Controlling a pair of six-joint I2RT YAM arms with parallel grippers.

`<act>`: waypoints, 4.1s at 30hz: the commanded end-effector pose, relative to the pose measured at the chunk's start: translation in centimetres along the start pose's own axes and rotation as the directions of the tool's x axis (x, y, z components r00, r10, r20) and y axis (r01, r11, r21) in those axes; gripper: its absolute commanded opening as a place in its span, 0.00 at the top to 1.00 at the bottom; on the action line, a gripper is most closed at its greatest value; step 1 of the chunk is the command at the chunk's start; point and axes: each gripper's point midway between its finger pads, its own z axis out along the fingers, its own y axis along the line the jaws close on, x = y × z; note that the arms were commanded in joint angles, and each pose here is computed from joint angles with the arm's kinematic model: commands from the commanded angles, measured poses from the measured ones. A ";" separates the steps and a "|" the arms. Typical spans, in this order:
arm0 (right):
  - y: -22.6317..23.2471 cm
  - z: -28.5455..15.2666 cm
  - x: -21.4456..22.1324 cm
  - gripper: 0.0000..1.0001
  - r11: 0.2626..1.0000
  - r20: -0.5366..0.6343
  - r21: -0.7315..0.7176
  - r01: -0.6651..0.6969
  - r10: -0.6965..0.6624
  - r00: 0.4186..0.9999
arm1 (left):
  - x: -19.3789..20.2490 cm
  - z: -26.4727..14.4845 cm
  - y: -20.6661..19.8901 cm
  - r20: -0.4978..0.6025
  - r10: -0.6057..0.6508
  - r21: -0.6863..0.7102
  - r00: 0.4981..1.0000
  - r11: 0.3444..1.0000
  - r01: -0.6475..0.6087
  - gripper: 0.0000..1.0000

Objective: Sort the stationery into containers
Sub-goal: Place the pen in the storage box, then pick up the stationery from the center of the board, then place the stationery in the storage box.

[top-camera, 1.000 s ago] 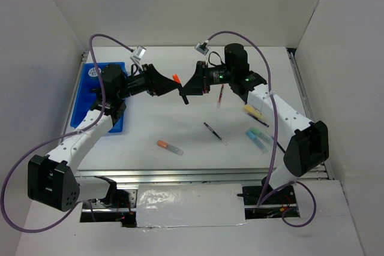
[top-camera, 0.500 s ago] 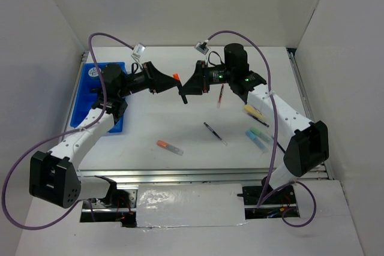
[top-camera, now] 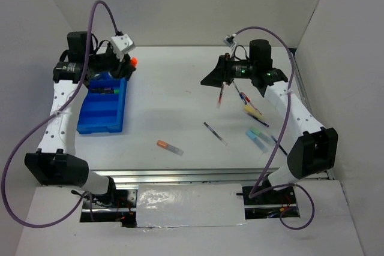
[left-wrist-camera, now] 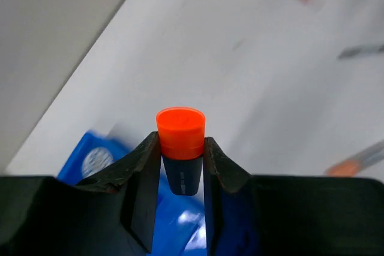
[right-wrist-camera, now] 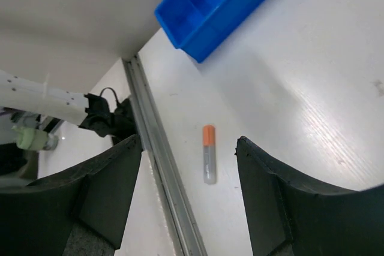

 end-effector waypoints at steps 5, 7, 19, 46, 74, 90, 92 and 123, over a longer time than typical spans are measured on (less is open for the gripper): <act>-1.8 -2.4 1.7 0.29 0.992 -0.004 0.121 0.024 -0.023 1.000 | 16.9 -4.2 7.8 -0.514 0.452 0.206 0.729 0.890 -0.407 0.97; -2.3 -2.5 1.9 0.30 0.991 -0.003 0.132 0.008 -0.008 1.000 | 18.1 -4.0 9.4 -0.533 0.468 0.221 0.705 0.881 -0.418 0.96; -4.0 -1.9 2.8 0.30 0.987 -0.025 0.161 -0.012 0.016 1.000 | 24.5 -0.9 16.0 -0.520 0.582 0.344 0.625 0.813 -0.470 0.96; -6.5 -2.3 4.8 0.32 0.878 -0.297 0.405 0.256 -0.139 0.945 | 10.4 -4.1 19.9 -0.354 0.296 -0.150 0.887 0.918 -0.366 0.30; -4.4 13.4 30.3 0.37 0.856 -0.867 0.157 0.493 -0.120 0.484 | 5.5 -14.5 -2.8 0.294 -0.416 -0.411 0.861 0.758 0.507 0.01; -3.4 14.0 19.4 1.00 0.939 -0.613 0.225 0.260 -0.070 0.787 | 8.9 -11.6 -7.1 0.285 -0.604 -0.216 0.744 0.716 0.664 0.07; -0.8 13.6 14.7 1.00 0.974 -0.470 0.171 0.146 -0.050 0.881 | 8.8 -10.9 -7.8 0.320 -0.648 -0.151 0.691 0.685 0.712 0.09; 7.8 15.2 9.5 1.00 0.983 -0.283 0.073 0.171 -0.144 0.948 | 5.0 -0.4 -10.9 0.238 -0.774 0.134 0.587 0.625 0.769 0.16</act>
